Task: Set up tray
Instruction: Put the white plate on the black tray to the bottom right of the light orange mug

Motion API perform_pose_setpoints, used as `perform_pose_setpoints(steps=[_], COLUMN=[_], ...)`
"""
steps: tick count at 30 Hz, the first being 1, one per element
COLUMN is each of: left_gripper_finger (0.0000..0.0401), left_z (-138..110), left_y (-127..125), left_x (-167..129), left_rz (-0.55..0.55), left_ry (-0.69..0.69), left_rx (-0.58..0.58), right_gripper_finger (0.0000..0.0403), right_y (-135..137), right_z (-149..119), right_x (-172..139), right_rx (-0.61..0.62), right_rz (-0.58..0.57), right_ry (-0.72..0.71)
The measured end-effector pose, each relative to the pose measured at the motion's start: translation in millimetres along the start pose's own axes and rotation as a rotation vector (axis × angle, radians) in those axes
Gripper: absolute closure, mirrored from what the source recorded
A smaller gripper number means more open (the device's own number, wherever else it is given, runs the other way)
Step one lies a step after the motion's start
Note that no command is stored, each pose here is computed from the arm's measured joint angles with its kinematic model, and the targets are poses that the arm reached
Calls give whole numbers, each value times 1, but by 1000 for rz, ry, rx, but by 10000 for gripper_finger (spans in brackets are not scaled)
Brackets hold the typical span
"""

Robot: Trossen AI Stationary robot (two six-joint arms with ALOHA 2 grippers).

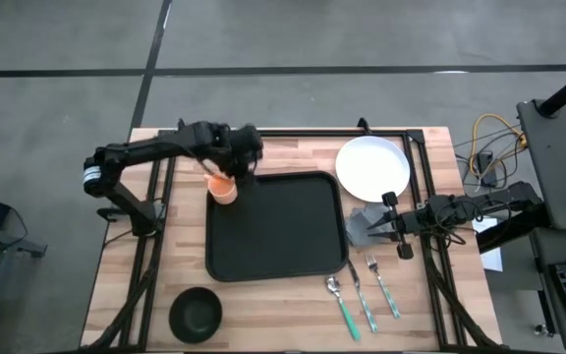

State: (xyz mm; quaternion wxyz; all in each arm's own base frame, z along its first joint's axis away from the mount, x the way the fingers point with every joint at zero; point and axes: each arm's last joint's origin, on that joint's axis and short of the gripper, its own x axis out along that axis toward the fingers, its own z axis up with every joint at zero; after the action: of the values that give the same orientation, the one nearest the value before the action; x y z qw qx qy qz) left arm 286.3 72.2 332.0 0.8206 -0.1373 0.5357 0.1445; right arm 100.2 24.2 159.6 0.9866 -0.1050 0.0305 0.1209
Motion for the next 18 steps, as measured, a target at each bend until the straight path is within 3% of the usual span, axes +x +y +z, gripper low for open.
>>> perform_pose_setpoints(steps=[3, 9, 18], left_gripper_finger=[312, 312, 312], left_z=[-11, -41, -109], left_y=[-25, -76, -103], left_x=[11, 22, 23], left_rz=[-59, -344, -553], left_ry=[-29, -200, -319], left_rx=[114, 344, 514], right_gripper_finger=[335, 335, 335], right_y=[0, 0, 0], right_z=[0, 0, 0], right_x=[0, 0, 0], right_rx=[0, 0, 0], right_rz=[0, 0, 0], right_ry=[0, 0, 0])
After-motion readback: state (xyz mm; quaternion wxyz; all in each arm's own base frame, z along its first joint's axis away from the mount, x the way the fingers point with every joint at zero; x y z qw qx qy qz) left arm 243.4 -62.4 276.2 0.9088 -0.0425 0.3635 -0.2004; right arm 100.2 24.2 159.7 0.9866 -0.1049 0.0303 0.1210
